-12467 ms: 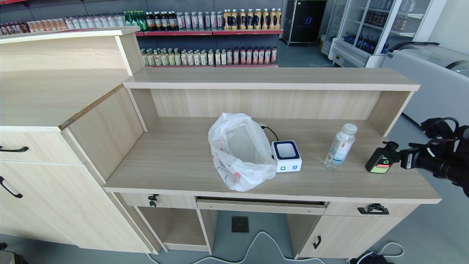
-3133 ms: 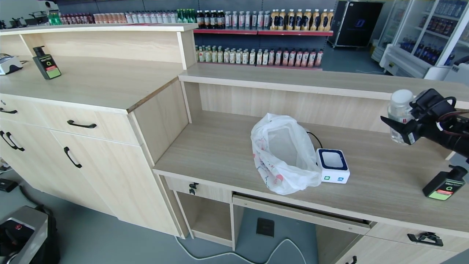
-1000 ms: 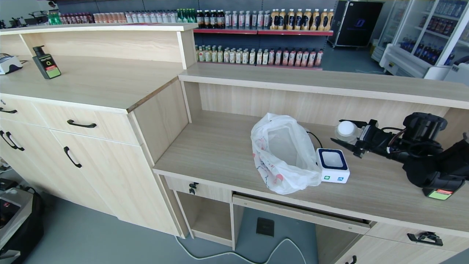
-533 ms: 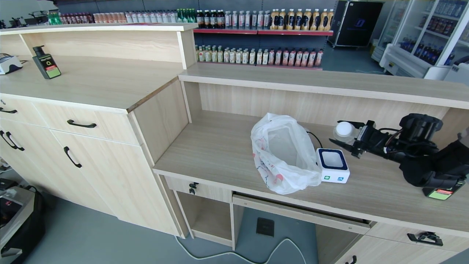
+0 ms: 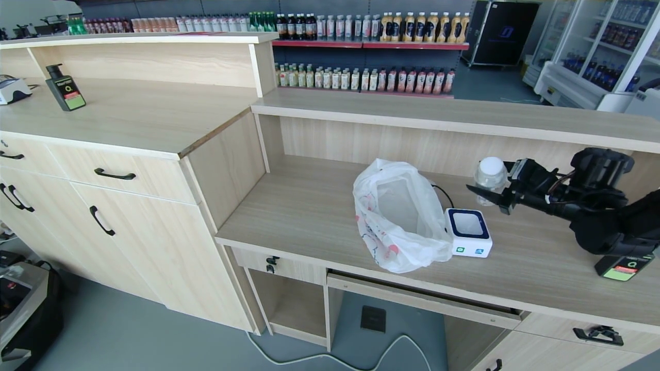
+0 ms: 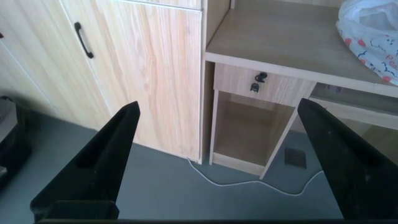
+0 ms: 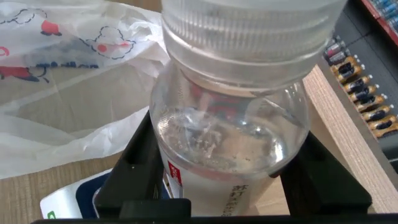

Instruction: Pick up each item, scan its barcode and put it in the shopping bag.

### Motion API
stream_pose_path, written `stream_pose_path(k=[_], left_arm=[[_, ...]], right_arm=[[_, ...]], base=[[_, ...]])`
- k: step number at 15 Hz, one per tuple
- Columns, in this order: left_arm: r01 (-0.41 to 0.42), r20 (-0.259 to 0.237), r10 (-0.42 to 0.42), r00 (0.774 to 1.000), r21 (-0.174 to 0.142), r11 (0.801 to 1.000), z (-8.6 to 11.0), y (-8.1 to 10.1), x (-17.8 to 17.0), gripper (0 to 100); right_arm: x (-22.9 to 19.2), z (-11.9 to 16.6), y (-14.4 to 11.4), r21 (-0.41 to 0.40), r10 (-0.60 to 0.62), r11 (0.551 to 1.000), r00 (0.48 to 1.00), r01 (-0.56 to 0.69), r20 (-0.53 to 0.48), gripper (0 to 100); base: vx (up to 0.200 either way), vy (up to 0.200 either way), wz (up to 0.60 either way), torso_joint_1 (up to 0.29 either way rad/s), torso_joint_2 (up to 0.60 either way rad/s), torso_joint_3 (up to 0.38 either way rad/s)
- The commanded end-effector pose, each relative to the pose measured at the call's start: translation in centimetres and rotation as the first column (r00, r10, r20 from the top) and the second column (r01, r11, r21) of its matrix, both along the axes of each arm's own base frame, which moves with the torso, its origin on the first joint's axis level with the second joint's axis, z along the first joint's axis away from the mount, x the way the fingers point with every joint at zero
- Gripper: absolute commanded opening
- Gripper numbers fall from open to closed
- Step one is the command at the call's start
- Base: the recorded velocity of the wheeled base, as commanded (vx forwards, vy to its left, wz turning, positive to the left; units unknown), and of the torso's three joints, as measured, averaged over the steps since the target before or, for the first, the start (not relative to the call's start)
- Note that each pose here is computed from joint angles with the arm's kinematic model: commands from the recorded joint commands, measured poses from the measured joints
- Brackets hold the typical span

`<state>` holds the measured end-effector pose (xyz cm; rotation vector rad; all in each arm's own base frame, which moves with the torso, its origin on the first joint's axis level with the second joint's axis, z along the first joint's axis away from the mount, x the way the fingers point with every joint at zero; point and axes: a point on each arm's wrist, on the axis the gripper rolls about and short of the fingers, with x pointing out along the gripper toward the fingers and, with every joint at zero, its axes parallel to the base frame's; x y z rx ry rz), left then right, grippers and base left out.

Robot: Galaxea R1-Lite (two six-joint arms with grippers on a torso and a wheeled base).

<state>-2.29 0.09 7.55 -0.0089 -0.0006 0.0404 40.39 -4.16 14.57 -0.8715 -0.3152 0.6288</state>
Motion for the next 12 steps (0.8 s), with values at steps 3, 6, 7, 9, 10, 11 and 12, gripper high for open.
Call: stream_pose_path(k=[3, 6, 7, 9, 10, 11, 12], left_arm=[[-0.001, 0.0, 0.001, 1.0, 0.0, 1.0, 0.0, 0.0, 0.0, 100], [-0.001, 0.0, 0.001, 1.0, 0.001, 1.0, 0.0, 0.0, 0.0, 100], [-0.001, 0.0, 0.001, 1.0, 0.0, 1.0, 0.0, 0.0, 0.0, 100], [-0.001, 0.0, 0.001, 1.0, 0.0, 1.0, 0.0, 0.0, 0.0, 100], [-0.001, 0.0, 0.001, 1.0, 0.0, 1.0, 0.0, 0.0, 0.0, 100], [-0.001, 0.0, 0.001, 1.0, 0.0, 1.0, 0.0, 0.0, 0.0, 100], [-0.001, 0.0, 0.001, 1.0, 0.0, 1.0, 0.0, 0.0, 0.0, 100]], right_arm=[[-5.6, 6.7, -2.7, 0.34, -0.266, 0.886, 0.947, 0.314, -0.18, 0], [-8.3, 6.3, -1.8, 0.518, -0.501, 0.588, 0.782, 0.621, -0.37, 0], [-9.2, 5.7, -0.9, 0.508, -0.58, 0.505, 0.71, 0.698, -0.4, 0], [-10.9, 5.4, 0.2, 0.461, -0.597, 0.5, 0.677, 0.733, -0.429, 0], [-11.4, 5.6, 0.4, 0.451, -0.596, 0.508, 0.677, 0.734, -0.431, 0], [-11.9, 5.9, 0.9, 0.451, -0.587, 0.518, 0.686, 0.727, -0.431, 0], [-12.1, 6.3, 1.1, 0.468, -0.577, 0.523, 0.7, 0.712, -0.421, 0]], base=[[0.0, 0.0, 0.0, 0.0, 0.0, 0.0], [0.0, 0.0, 0.0, 0.0, 0.0, 0.0], [0.0, 0.0, 0.0, 0.0, 0.0, 0.0], [0.0, 0.0, 0.0, 0.0, 0.0, 0.0], [0.0, 0.0, 0.0, 0.0, 0.0, 0.0], [0.0, 0.0, 0.0, 0.0, 0.0, 0.0], [0.0, 0.0, 0.0, 0.0, 0.0, 0.0]])
